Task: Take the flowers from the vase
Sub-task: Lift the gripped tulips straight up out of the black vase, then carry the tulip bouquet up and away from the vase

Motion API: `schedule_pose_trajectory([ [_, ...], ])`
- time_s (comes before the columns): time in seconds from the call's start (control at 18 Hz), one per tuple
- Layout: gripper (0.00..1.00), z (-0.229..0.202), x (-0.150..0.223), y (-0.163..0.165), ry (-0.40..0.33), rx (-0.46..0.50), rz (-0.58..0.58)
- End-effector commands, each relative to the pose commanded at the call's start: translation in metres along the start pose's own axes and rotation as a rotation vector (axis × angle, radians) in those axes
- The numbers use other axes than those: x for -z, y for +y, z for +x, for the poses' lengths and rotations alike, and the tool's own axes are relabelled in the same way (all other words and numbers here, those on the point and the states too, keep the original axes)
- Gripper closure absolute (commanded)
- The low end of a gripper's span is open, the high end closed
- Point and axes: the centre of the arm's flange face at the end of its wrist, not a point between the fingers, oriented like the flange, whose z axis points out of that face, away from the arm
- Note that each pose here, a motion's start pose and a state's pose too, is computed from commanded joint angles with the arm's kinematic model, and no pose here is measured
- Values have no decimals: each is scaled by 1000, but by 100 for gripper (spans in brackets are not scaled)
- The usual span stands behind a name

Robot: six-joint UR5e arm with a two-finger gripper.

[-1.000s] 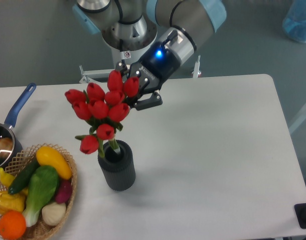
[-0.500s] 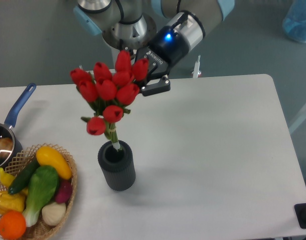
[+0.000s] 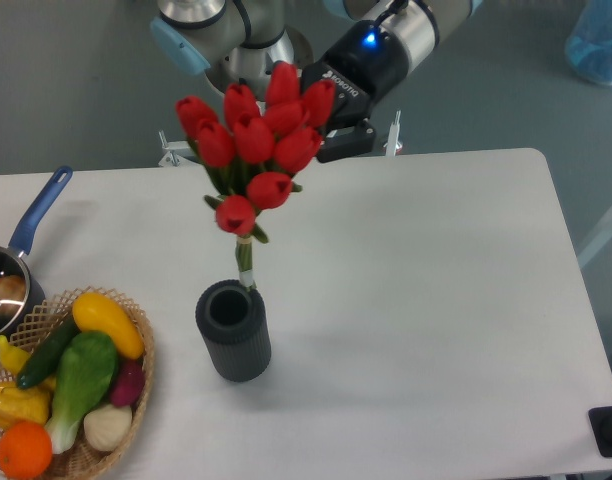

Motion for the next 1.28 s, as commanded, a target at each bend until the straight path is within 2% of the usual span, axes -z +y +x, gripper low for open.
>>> schedule_pose_trajectory([
  [0.17, 75, -16, 26, -3, -57, -18, 0],
  [0.44, 75, -33, 45, 3, -98, -21, -6],
  [0.67, 75, -42, 44, 14, -96, -22, -10],
  [1.28, 75, -41, 41, 14, -91, -27, -10],
])
